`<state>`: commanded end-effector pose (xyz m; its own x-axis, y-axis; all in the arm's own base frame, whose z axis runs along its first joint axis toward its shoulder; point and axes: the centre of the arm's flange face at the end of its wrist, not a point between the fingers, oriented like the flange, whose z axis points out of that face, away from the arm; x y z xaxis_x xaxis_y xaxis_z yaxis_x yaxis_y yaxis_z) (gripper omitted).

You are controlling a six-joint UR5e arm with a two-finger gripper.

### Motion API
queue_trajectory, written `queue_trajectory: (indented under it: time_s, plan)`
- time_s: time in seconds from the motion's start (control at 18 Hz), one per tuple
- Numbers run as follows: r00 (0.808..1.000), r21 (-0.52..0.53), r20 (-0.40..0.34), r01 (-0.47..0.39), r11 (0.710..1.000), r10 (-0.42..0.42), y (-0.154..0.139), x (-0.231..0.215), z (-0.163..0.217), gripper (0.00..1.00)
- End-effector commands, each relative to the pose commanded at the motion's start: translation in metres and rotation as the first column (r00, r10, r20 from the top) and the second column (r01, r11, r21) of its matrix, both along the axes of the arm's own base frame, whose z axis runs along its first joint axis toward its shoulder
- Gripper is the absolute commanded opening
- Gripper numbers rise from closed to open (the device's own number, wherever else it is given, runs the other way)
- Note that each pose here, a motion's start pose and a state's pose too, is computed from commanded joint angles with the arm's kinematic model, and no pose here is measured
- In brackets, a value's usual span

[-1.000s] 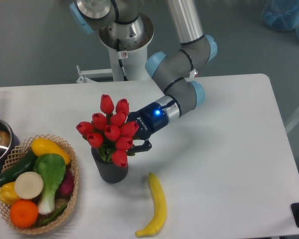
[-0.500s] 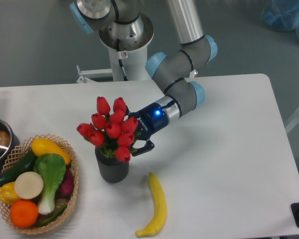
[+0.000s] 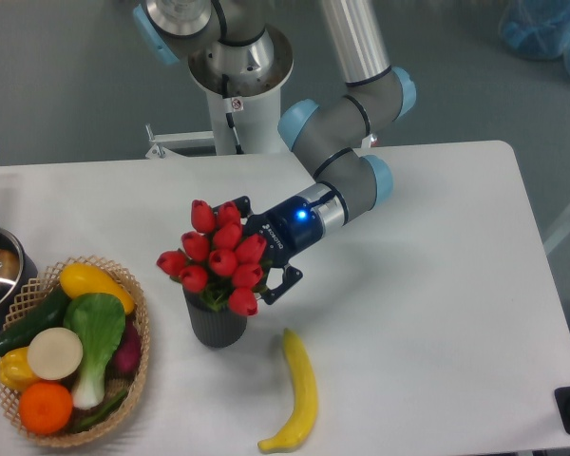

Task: Insert the flowers into the vase
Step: 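Push the tulips further down into the vase, adjusting the gripper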

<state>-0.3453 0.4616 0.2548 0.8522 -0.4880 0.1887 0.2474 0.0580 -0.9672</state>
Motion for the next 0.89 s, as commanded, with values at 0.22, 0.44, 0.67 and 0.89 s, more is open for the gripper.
queue_trajectory:
  time_s: [0.22, 0.44, 0.67, 0.89]
  plan:
    - [1.0, 0.008, -0.018, -0.002, 1.0, 0.002, 0.0, 0.0, 0.002, 1.0]
    - [0.999, 0.017, -0.035, -0.007, 1.0, 0.008, -0.001, 0.0, 0.002, 1.0]
    - [0.999, 0.027, -0.053, -0.007, 1.0, 0.008, -0.001, 0.0, 0.012, 1.0]
    - [0.996, 0.04, -0.075, -0.034, 0.999, 0.037, -0.012, -0.012, 0.026, 1.0]
